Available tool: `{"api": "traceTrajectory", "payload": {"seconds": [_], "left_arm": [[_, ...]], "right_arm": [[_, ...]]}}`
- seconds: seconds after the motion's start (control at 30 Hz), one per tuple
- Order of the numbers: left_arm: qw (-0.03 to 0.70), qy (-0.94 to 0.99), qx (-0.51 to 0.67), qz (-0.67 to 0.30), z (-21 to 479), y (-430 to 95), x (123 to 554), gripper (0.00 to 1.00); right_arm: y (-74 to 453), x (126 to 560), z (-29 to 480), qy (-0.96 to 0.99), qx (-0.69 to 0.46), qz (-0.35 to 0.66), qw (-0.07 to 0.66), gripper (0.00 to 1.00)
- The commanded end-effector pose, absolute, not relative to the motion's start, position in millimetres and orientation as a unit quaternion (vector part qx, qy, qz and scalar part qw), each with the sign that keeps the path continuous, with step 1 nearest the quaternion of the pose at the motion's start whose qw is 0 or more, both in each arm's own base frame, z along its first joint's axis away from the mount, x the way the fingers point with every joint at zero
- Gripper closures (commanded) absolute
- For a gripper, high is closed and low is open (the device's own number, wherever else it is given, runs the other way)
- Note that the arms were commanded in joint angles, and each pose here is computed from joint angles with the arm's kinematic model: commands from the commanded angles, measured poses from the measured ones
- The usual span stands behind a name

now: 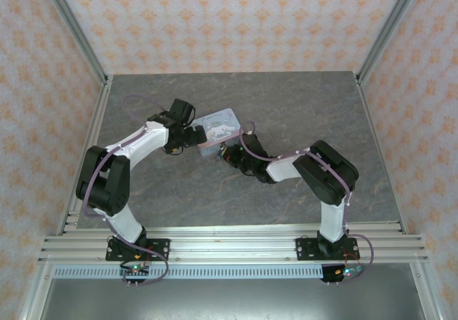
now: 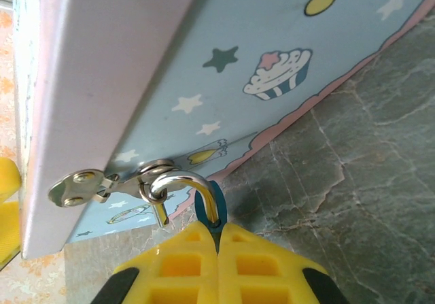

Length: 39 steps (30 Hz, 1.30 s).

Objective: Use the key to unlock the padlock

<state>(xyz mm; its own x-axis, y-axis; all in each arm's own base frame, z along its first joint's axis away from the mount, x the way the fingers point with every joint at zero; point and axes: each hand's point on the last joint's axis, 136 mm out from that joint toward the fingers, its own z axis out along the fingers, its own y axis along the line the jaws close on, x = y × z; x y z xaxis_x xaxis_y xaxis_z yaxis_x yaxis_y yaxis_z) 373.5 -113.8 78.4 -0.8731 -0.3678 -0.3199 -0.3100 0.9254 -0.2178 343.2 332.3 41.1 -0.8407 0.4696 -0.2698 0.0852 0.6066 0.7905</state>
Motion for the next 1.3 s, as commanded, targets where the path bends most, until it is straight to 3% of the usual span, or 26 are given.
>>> {"api": "traceTrajectory", "payload": {"seconds": [0.0,0.73,1.27], "left_arm": [[0.144,0.975,-0.168,-0.027,52,-99,351,0.0],[0.136,0.976,-0.168,-0.019,45,-97,347,0.0],[0.129,0.977,-0.166,-0.016,41,-97,345,0.0]], "right_arm": [[325,352,50,0.849,0.193,0.425,0.248,1.0],[310,369,44,0.801,0.287,0.471,0.236,1.0],[295,378,45,0.807,0.285,0.459,0.237,1.0]]}}
